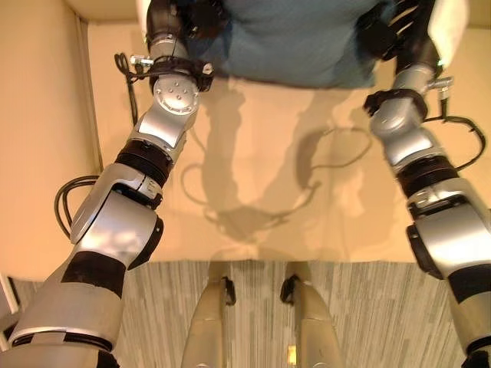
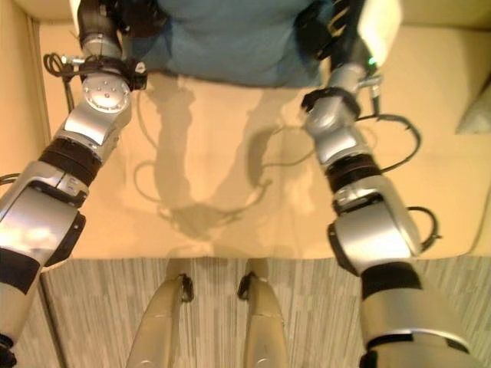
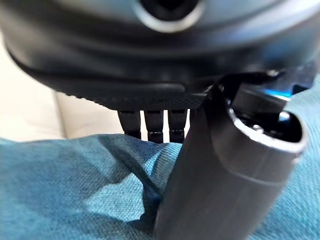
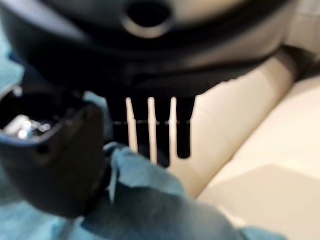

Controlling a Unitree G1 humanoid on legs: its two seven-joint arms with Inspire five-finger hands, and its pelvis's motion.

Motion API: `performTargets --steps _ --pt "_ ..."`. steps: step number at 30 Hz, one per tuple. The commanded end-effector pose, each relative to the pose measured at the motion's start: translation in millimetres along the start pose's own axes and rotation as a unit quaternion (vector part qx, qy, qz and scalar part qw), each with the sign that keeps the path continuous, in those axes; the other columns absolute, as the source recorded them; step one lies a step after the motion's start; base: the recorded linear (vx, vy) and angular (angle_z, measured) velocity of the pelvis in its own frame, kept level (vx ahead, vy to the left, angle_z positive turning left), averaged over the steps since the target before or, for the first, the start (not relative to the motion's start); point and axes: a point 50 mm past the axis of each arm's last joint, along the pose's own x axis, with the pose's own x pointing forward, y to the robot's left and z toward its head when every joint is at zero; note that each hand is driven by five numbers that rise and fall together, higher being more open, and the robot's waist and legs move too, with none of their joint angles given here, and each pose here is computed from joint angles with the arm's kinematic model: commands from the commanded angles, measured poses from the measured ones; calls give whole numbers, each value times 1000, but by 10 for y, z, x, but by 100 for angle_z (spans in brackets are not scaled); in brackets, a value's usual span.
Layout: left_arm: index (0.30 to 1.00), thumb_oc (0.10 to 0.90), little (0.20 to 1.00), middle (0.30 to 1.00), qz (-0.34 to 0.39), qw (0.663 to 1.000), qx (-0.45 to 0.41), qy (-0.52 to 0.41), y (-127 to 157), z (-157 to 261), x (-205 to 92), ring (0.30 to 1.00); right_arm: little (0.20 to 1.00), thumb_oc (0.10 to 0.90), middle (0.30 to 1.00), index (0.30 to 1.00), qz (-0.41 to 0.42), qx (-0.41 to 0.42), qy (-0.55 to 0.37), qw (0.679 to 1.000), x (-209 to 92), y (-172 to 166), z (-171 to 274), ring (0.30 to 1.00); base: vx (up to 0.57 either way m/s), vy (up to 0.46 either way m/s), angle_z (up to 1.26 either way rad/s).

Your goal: Pick up all the scattered cushions and arrange them neatly on the sofa.

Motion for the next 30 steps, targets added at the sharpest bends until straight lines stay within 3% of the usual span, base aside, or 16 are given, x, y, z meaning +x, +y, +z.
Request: performTargets --steps 1,11,18,19,21,22,25,26,27,29,30 --pt "900 800 900 900 -71 995 -46 -52 -335 122 -173 900 900 800 900 900 41 84 -60 994 -156 238 370 900 -21 -54 31" --pt "900 800 900 900 -65 996 -59 20 -128 -429 -485 900 900 800 900 900 59 74 -24 995 -315 209 -37 900 -7 -20 -5" --pt "900 800 900 900 -34 998 -34 49 294 -728 -665 900 900 800 900 900 85 67 10 994 -457 71 -440 900 2 -5 2" --pt "900 800 900 900 -16 996 -32 81 573 -958 -932 900 900 800 900 900 105 60 49 991 -724 -20 -821 900 19 -17 5" --pt "900 800 900 900 -12 994 -28 101 677 -1076 -1076 900 900 800 900 900 120 52 67 989 -881 -46 -991 900 65 -8 3" --pt "900 800 900 900 -13 990 -15 142 828 -1276 -1358 900 900 800 900 900 146 40 101 983 -1191 -92 -1262 900 114 7 1" --pt "900 800 900 900 -15 982 7 186 997 -1462 -1695 900 900 800 900 900 177 33 132 975 -1527 -140 -1480 900 91 4 -3" --pt "900 800 900 900 -17 973 23 230 1137 -1608 -2023 900 900 800 900 900 209 10 162 964 -1823 -219 -1684 900 116 -4 -14" --pt "900 800 900 900 -17 973 23 231 1138 -1609 -2031 900 900 800 900 900 210 9 163 964 -1830 -220 -1686 900 110 -3 -12" --pt "900 800 900 900 -10 959 22 284 1237 -1736 -2395 900 900 800 900 900 237 3 198 951 -2115 -288 -1843 900 102 -6 2" --pt "900 800 900 900 -4 943 40 330 1360 -1833 -2728 900 900 800 900 900 259 8 235 937 -2405 -326 -1954 900 141 -4 0"
